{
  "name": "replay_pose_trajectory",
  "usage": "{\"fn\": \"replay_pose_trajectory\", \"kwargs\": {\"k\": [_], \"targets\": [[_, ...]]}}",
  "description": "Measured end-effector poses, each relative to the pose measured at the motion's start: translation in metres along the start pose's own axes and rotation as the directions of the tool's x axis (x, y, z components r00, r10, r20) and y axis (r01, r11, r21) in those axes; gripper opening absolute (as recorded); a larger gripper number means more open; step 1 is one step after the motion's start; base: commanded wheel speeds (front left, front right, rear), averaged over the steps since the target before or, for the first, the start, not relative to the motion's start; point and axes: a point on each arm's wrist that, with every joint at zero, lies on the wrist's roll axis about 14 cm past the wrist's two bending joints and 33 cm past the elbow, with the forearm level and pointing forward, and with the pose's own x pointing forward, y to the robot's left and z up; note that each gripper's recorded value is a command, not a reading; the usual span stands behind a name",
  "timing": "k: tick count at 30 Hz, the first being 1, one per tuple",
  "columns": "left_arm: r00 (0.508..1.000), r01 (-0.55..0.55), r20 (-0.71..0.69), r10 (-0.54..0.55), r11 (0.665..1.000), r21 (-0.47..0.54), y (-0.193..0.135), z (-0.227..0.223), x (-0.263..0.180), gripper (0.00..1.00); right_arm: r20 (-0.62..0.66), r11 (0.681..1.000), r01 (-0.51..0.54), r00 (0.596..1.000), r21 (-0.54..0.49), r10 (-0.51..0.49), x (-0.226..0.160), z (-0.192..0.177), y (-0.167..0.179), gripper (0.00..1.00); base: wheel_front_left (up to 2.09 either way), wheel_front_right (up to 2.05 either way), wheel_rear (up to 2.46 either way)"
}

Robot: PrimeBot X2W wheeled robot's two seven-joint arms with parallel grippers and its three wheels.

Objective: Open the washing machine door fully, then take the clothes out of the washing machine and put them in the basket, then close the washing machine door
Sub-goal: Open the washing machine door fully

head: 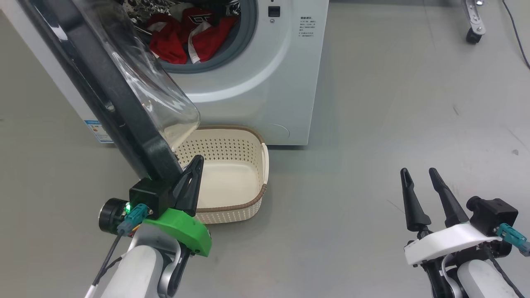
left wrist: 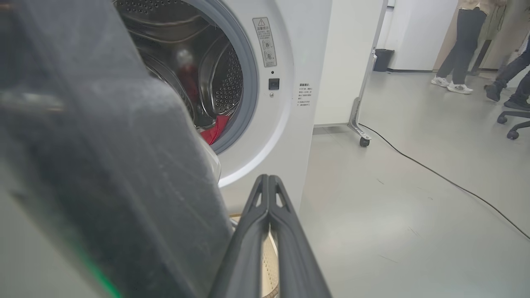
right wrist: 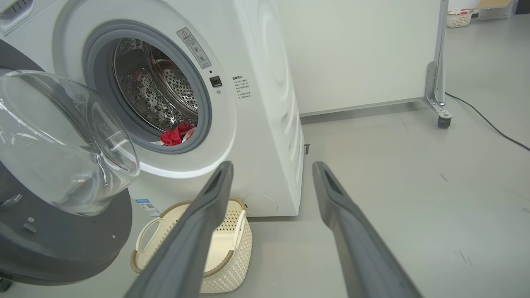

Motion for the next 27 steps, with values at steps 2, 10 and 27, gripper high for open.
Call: {"fn": "replay_pose_trajectory", "kwargs": {"k": [2,10,27], "targets": [[1.0,-0.011,0.005,0.011,1.0,-0.001,0.003,0.001,-0.003,0.0,-0.006,1.0,-0.016,1.0,0.001,0.016,0.003,-0.002,0.004,1.0,0.0,0.0,0.0],[0.997,-0.078,0.025,0.078,0.997,-0.018,0.022,0.002,-0.018,0.0,-0.034,0.996,-0.089,0.995,0.0,0.089,0.014,-0.011,0.024,1.0,0.0,0.0,0.0],[0.949,-0.3,0.09,0.303,0.953,-0.048,0.083,0.017,-0.068,0.0,-0.129,0.959,-0.282,0.951,0.021,0.282,0.03,-0.043,0.085,1.0,0.0,0.0,0.0]]}}
